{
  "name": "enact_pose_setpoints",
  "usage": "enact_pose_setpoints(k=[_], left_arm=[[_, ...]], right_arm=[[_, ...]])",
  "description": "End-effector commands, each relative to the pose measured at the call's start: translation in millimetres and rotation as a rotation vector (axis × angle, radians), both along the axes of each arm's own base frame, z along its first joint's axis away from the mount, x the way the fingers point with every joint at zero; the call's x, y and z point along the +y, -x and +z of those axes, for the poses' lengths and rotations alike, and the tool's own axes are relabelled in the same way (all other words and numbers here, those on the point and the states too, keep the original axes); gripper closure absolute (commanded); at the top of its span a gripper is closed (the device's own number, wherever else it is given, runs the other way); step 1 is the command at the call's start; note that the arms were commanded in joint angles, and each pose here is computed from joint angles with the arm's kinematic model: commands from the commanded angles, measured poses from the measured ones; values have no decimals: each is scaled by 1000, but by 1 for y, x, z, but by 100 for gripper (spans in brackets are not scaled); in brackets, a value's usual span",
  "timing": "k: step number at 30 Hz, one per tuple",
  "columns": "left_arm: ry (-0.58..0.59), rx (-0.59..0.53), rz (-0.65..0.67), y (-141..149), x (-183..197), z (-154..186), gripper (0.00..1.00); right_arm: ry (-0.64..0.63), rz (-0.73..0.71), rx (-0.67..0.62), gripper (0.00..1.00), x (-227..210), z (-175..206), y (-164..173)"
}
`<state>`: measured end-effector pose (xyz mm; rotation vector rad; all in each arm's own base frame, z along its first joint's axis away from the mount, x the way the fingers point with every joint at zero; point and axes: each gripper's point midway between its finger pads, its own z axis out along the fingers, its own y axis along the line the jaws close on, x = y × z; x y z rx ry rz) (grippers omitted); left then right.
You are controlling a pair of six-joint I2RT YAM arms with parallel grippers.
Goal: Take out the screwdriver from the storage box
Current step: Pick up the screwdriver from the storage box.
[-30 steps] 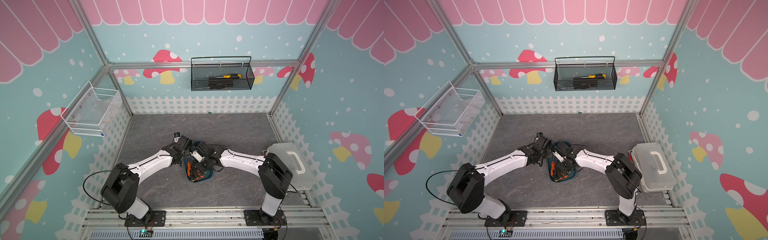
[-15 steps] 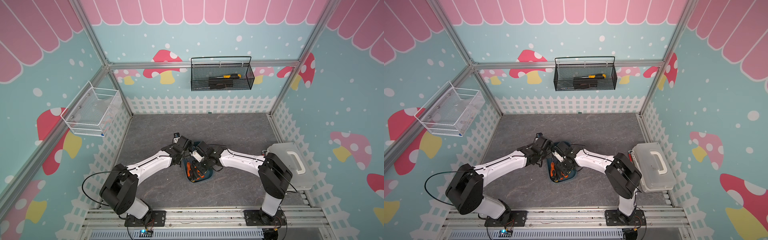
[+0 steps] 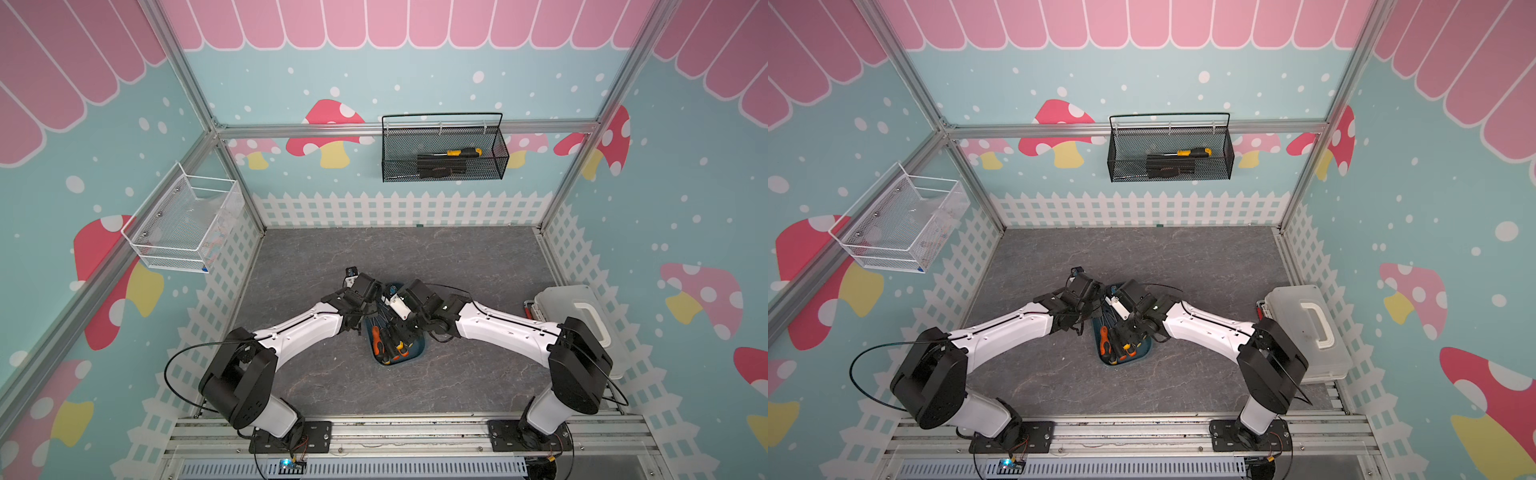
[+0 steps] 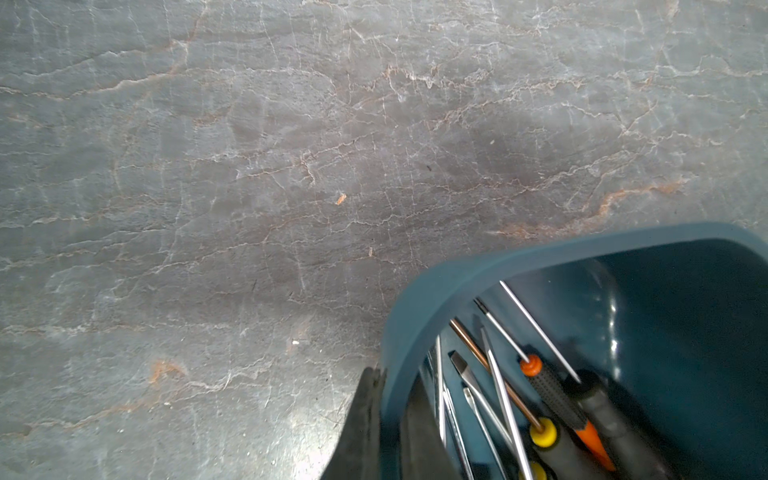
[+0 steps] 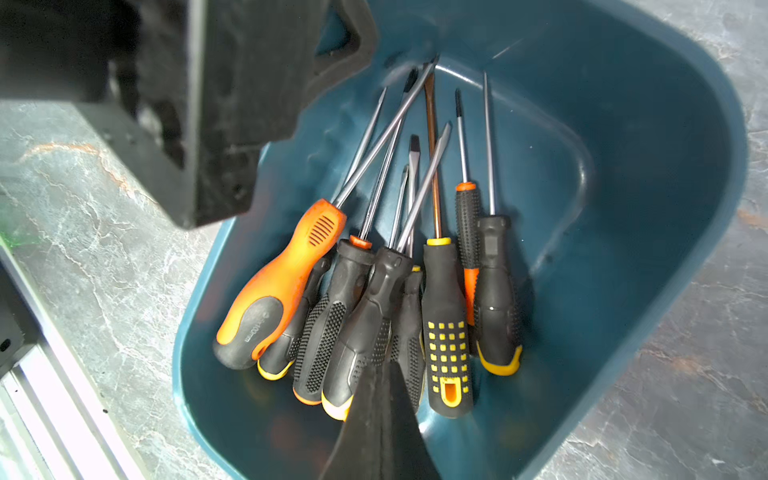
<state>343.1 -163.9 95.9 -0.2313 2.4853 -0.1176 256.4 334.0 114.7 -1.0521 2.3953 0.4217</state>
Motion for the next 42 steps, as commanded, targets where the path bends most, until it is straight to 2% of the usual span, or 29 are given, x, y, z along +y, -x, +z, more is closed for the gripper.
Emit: enact_pose_setpoints(k=[1, 3, 4, 7, 13, 23, 36, 38, 42], left_arm=[[25, -67, 7, -11, 0, 19, 100], [23, -64, 8, -11, 1, 18, 100], [22, -63, 8, -11, 1, 17, 100], [22, -60, 10, -12, 1, 16, 100], [28, -63, 15, -11, 1, 15, 100], [68, -51, -1, -10, -6, 11, 100], [85, -60, -7, -7, -8, 13, 100], [90, -64, -8, -7, -8, 15, 100], [96, -71, -8, -7, -8, 17, 100]], right_arm=[[10, -10, 7, 100, -7, 1, 6], [7, -10, 10, 100, -7, 2, 7], [3, -7, 12, 95, -6, 2, 7], [1, -6, 27, 72, -1, 0, 6], [11, -2, 71, 57, 9, -12, 4], [31, 6, 104, 59, 25, -29, -5], [136, -3, 166, 63, 30, -71, -14], [159, -6, 166, 66, 28, -74, -16], [203, -16, 148, 79, 22, -75, -20]])
